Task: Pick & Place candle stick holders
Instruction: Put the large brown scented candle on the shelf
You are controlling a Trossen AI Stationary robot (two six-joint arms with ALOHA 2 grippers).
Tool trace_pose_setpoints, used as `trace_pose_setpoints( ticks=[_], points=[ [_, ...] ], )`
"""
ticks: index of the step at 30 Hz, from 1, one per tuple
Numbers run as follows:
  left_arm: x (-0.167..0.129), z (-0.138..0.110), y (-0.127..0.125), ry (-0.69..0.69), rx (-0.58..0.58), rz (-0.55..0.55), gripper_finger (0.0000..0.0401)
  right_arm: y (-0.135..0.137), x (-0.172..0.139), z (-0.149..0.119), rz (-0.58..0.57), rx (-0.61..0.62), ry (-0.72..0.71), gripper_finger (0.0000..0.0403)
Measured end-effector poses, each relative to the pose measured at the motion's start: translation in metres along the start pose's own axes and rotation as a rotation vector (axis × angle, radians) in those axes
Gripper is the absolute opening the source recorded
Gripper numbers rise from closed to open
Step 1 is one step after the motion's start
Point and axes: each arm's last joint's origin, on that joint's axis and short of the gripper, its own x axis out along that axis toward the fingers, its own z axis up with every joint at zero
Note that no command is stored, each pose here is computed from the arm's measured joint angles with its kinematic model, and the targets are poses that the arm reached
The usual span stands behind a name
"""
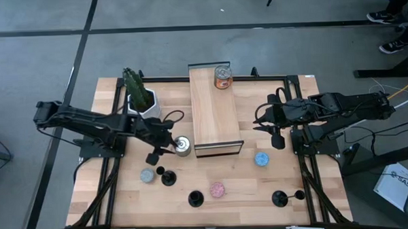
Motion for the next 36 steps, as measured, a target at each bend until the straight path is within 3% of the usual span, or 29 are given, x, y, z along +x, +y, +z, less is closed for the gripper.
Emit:
trace_pose_setpoints(
  ticks=[12, 22, 36],
  points=[
    [0.023, -0.012, 0.002, 0.147, 0.101, -0.013, 0.0139, 0.000, 0.000, 0.001, 0.002, 0.010, -0.011, 0.0103],
    [0.029, -0.015, 0.004, 0.188, 0.143, 0.036, 0.0133, 0.000, 0.000, 0.001, 0.002, 0.010, -0.011, 0.0103],
    [0.028, -0.015, 0.007, 0.212, 0.163, 0.117, 0.0009, 0.000, 0.000, 0.000, 0.003, 0.008, -0.003, 0.0103]
  ],
)
